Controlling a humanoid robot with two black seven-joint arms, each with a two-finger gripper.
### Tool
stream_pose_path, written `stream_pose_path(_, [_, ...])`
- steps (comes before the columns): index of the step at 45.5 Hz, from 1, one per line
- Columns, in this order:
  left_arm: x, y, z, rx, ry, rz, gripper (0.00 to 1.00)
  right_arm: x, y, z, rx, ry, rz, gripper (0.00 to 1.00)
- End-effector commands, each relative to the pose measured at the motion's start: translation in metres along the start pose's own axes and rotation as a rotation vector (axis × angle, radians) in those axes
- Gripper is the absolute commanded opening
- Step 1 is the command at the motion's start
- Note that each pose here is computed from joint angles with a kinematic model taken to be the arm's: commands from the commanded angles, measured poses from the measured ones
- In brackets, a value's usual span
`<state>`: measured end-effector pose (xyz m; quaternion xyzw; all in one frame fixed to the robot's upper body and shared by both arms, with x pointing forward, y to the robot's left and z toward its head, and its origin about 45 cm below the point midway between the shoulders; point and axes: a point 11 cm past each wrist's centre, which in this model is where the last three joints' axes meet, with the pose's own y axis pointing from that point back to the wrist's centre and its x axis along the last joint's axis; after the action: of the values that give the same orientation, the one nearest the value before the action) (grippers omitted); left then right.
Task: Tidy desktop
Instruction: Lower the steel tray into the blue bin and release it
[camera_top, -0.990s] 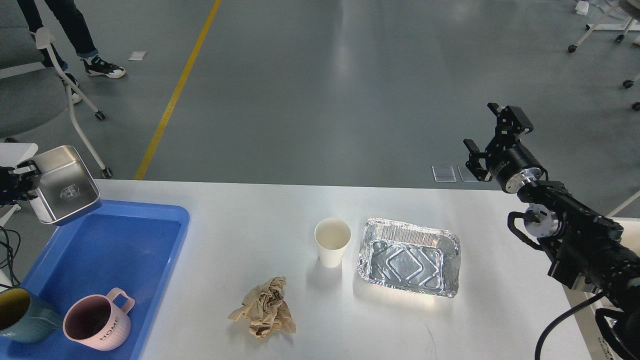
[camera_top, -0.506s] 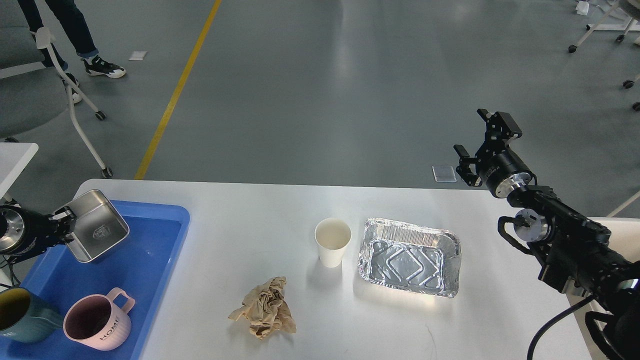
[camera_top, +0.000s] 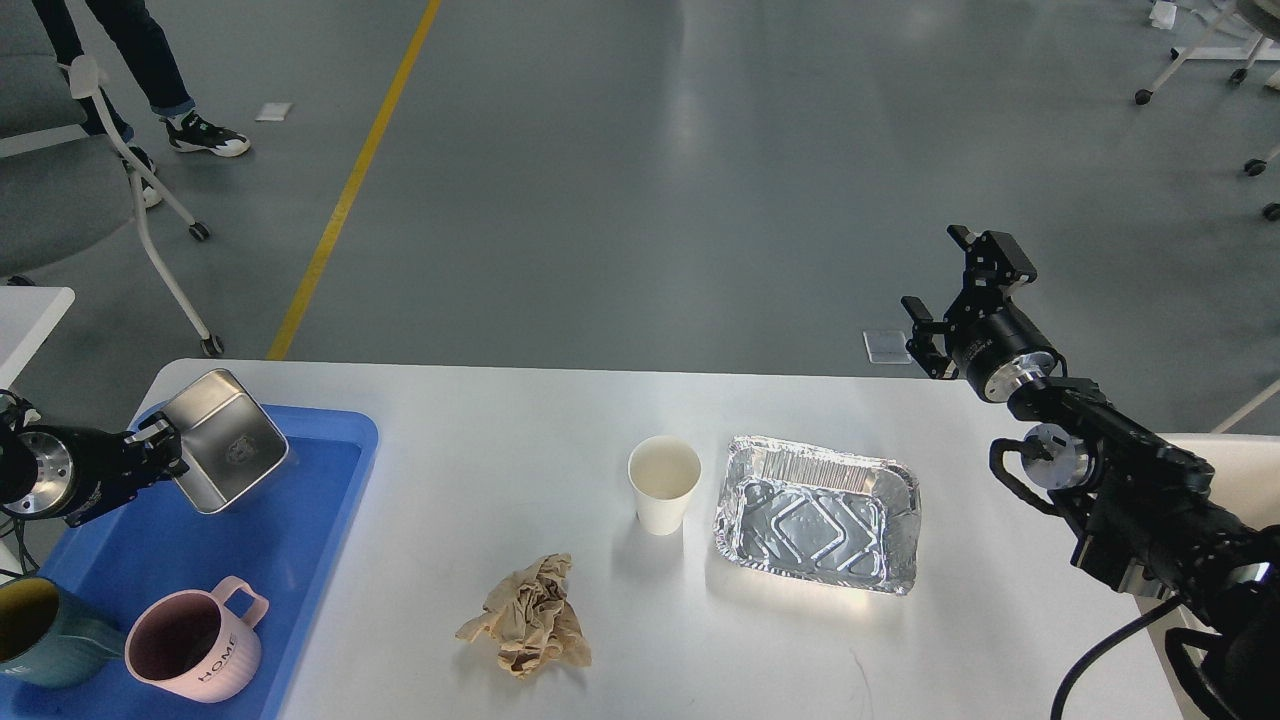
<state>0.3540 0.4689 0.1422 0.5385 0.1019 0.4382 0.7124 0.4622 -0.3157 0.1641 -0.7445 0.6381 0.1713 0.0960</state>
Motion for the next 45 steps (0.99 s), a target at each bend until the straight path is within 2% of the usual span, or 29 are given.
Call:
stream_pose_path(1, [-0.001,-0.001,-0.002,-0.007,0.003,0.000,0.00,-0.001,0.000,-0.001,0.001,0.000,-0.001,1.00])
stream_pose_path(28, [-0.015,-0.021,-0.038,0.110,0.048,0.008,0.00,0.001,0.002,0.005,-0.009,-0.002,0.003,1.00])
stream_pose_path(42, [-0.024,-0.033,-0.033,0.107,0.058,0.008,0.00,0.004,0.005,0.007,-0.014,-0.002,0.009,1.00])
stream_pose_path(45, [-0.025,-0.034,-0.032,0.100,0.060,0.007,0.07,0.004,0.005,0.007,-0.014,-0.002,0.009,1.00])
